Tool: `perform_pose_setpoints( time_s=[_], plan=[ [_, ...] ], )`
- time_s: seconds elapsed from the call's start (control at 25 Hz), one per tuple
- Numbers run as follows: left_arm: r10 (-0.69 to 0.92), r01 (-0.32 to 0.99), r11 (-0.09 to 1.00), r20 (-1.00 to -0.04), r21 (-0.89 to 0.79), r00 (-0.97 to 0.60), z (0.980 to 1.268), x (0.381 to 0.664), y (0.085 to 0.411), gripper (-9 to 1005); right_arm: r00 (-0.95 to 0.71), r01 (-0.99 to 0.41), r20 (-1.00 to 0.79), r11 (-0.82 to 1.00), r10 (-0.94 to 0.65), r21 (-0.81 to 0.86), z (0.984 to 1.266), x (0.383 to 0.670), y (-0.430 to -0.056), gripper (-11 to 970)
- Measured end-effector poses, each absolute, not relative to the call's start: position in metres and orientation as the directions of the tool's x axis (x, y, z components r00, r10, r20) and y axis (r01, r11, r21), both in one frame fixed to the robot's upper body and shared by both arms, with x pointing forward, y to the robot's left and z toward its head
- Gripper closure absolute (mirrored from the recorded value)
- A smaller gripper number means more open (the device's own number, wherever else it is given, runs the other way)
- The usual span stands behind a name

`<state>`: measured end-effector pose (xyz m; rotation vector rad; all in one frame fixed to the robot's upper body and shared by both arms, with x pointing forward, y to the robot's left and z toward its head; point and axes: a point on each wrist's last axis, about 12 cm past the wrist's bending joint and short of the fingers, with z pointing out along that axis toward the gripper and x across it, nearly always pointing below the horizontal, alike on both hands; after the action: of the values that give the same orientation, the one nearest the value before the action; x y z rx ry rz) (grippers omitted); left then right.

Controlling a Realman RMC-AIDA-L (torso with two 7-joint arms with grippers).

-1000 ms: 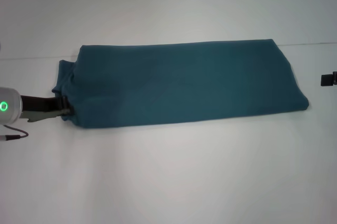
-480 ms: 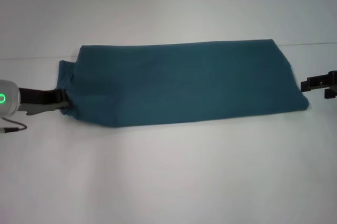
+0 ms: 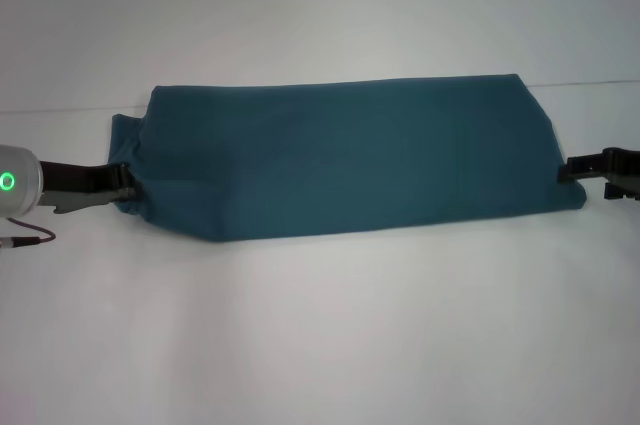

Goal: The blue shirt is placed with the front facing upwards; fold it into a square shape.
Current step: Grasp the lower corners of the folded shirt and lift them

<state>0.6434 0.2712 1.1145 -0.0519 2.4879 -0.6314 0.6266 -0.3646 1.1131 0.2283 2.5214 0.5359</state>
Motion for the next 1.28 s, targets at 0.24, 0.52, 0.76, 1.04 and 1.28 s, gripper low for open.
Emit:
perform_pose_setpoints(
  time_s=[0.24,0.52,0.76,1.04,1.28],
  plan=[
    [-0.17,0.098,0.888,-0.517,-0.45,-0.839,1.114,0.643,0.271,985,-0.815,0.07,-0.501,0.909,0.29,0.412,1.105,0.63,-0.359,102],
    [-0.173,0.095,0.888,-0.519,-0.449,-0.837,1.114,0.643,0.272,984,-0.809,0.074,-0.508,0.908,0.296,0.411,1.098,0.634,-0.349,102],
    [-0.18,0.089,0.888,-0.519,-0.451,-0.836,1.114,0.643,0.274,984,-0.806,0.066,-0.519,0.915,0.284,0.399,1.095,0.637,-0.34,124],
    [-0.187,0.083,0.887,-0.519,-0.453,-0.834,1.114,0.643,0.276,984,-0.814,0.053,-0.517,0.92,0.266,0.389,1.093,0.64,-0.334,179],
    [-0.188,0.082,0.888,-0.519,-0.453,-0.834,1.113,0.642,0.277,984,-0.817,0.05,-0.515,0.922,0.259,0.384,1.095,0.64,-0.334,225]
  ],
)
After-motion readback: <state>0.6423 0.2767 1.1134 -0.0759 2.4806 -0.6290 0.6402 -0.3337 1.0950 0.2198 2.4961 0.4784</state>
